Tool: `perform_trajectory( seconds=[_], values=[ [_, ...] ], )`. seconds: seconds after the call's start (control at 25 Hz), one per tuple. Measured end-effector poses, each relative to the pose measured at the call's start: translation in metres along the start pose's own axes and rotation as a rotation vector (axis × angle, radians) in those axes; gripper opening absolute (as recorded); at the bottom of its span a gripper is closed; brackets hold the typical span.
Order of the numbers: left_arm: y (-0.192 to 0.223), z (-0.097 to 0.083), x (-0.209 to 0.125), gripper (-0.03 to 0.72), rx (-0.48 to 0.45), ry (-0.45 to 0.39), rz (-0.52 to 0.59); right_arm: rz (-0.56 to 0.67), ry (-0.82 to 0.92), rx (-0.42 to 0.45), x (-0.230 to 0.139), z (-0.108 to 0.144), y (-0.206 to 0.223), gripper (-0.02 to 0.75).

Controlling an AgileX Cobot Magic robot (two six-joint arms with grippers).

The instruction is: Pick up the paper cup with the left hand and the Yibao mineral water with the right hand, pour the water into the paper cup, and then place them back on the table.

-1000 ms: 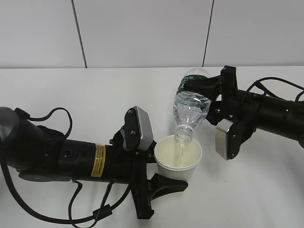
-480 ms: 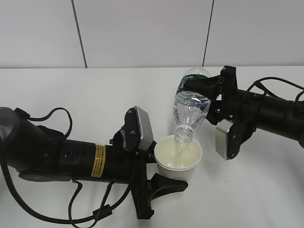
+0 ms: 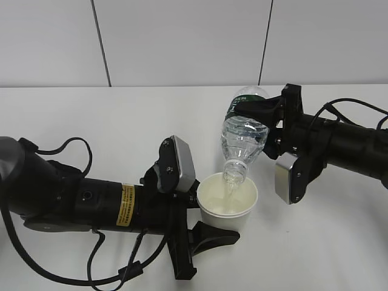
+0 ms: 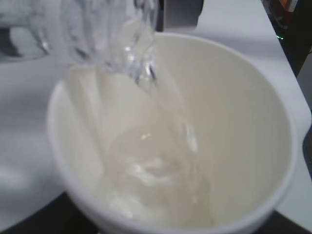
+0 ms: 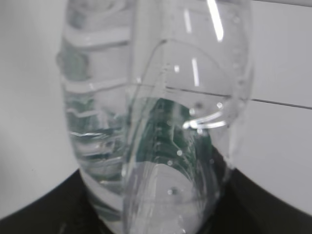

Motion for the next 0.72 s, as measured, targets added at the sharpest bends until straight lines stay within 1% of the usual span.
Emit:
perform_trajectory(
  seconds=[0.72],
  values=[
    [0.0000, 0.0000, 0.0000, 0.423, 0.000, 0.000, 0.000, 0.000, 0.000, 0.000, 0.0000, 0.0000, 0.0000, 0.380]
  ],
)
Point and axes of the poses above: a point on each arm's last joint axis where the gripper is mounted, y pointing out along that axis toward the gripper, z along the wrist's bending axis when the last joint is at zero, x = y × z, the point moved 2 cm from there along y, pointing out along that axis toward the gripper, and after that the axes turned 14 degrees about -y, right-handed, at the moved point
